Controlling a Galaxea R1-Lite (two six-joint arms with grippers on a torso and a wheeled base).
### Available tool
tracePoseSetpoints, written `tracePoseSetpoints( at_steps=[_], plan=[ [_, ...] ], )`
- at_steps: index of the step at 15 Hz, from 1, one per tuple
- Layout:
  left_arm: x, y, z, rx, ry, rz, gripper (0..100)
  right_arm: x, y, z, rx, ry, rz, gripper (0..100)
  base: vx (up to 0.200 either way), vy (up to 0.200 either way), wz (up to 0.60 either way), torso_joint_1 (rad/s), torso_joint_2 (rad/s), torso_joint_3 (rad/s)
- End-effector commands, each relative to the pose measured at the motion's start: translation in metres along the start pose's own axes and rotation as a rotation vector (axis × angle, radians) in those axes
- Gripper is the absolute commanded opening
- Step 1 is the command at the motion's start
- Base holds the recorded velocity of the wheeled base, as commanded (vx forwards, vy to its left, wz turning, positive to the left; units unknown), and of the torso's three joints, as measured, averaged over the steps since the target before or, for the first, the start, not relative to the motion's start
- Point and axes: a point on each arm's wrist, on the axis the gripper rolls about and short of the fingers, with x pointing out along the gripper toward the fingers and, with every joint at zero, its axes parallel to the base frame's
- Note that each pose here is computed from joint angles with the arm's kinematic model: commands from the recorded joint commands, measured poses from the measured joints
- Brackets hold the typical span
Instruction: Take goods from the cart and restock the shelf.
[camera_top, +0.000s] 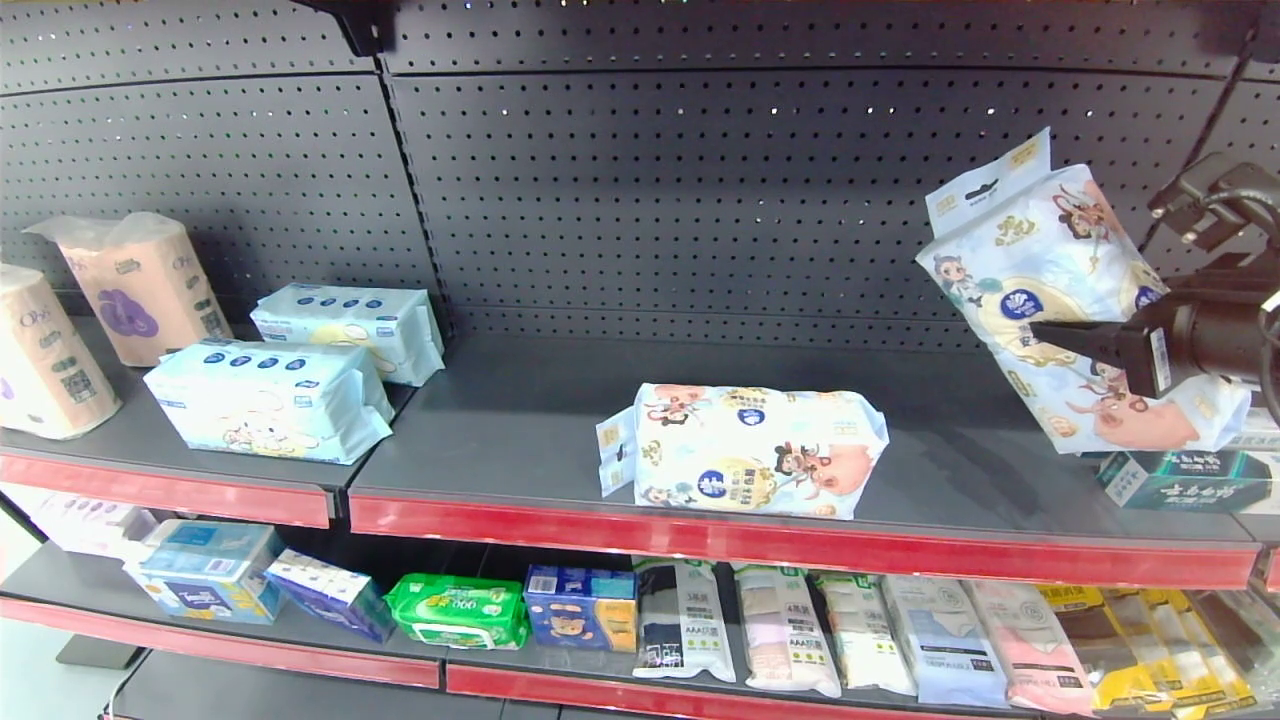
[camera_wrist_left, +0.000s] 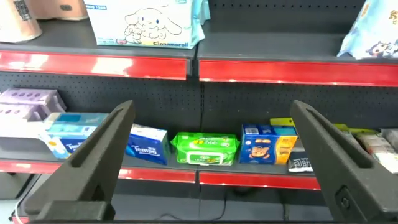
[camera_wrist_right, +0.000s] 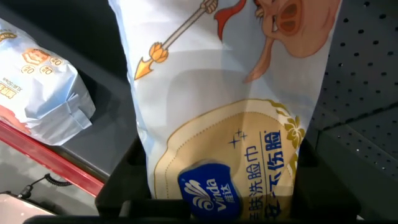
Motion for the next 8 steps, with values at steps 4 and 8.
tracePoseSetpoints(
  at_steps=[4, 8],
  plan=[
    [0.000, 0.000, 0.000, -0.002, -0.001, 0.000, 100, 0.007, -0.003, 0.005, -0.010, -0.011, 0.006, 0, 0.000, 0.000, 0.00, 0.000, 0.00, 0.000],
    [0.000, 0.000, 0.000, -0.001, -0.001, 0.000, 100, 0.016, -0.005, 0.005, -0.024, 0.003, 0.020, 0, 0.000, 0.000, 0.00, 0.000, 0.00, 0.000]
  ],
)
